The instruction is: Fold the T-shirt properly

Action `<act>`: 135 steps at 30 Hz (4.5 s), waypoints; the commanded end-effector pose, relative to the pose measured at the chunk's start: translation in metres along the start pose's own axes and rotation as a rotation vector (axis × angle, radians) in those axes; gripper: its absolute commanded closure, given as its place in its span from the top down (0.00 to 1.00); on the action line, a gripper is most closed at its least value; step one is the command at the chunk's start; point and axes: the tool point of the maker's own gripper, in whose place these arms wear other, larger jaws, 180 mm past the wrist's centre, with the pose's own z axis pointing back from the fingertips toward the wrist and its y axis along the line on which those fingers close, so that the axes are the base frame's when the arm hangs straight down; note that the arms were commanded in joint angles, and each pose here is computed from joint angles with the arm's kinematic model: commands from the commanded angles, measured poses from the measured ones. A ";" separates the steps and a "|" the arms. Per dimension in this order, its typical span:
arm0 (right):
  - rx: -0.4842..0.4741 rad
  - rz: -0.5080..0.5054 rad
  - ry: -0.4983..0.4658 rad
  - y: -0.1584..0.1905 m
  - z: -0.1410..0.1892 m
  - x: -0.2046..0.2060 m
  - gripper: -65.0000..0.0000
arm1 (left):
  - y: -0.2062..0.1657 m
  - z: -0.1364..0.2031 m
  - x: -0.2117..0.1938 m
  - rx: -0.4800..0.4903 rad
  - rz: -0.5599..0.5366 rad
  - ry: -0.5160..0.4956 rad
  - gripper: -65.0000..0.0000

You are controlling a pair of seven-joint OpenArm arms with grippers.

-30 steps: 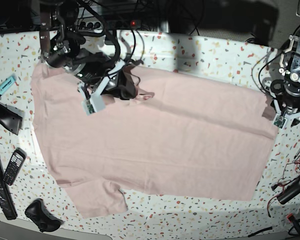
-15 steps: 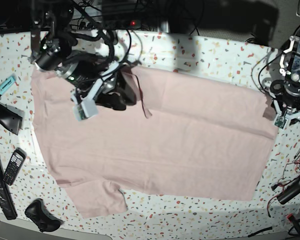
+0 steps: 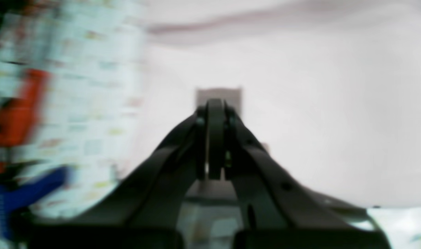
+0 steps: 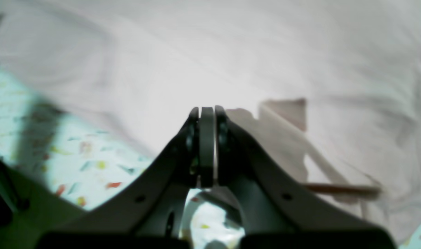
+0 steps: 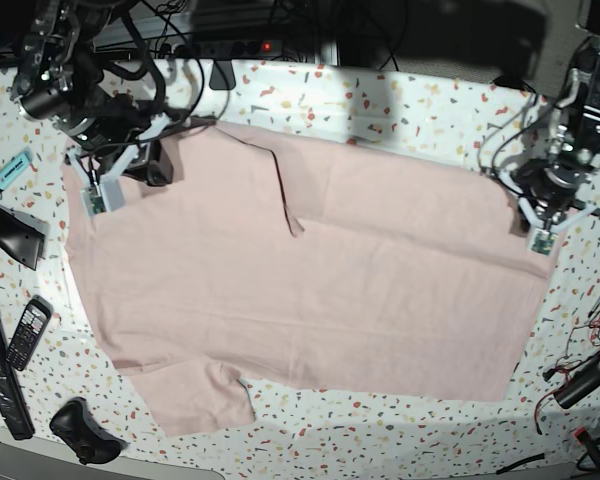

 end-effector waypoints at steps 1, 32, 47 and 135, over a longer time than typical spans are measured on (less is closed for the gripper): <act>0.005 0.000 -0.042 -0.003 0.000 0.008 0.00 | 0.006 0.001 0.015 0.016 -0.007 -0.043 0.00; -0.159 -0.068 0.264 -0.084 0.019 -0.106 0.00 | -0.071 0.050 -0.143 -0.159 -0.082 0.280 0.00; -0.138 -0.088 0.212 -0.088 0.020 -0.091 0.00 | -0.028 0.019 -0.004 -0.081 0.003 0.032 0.00; -0.133 -0.095 0.261 -0.086 0.022 -0.100 0.00 | 0.060 0.017 -0.088 -0.307 -1.121 0.286 0.21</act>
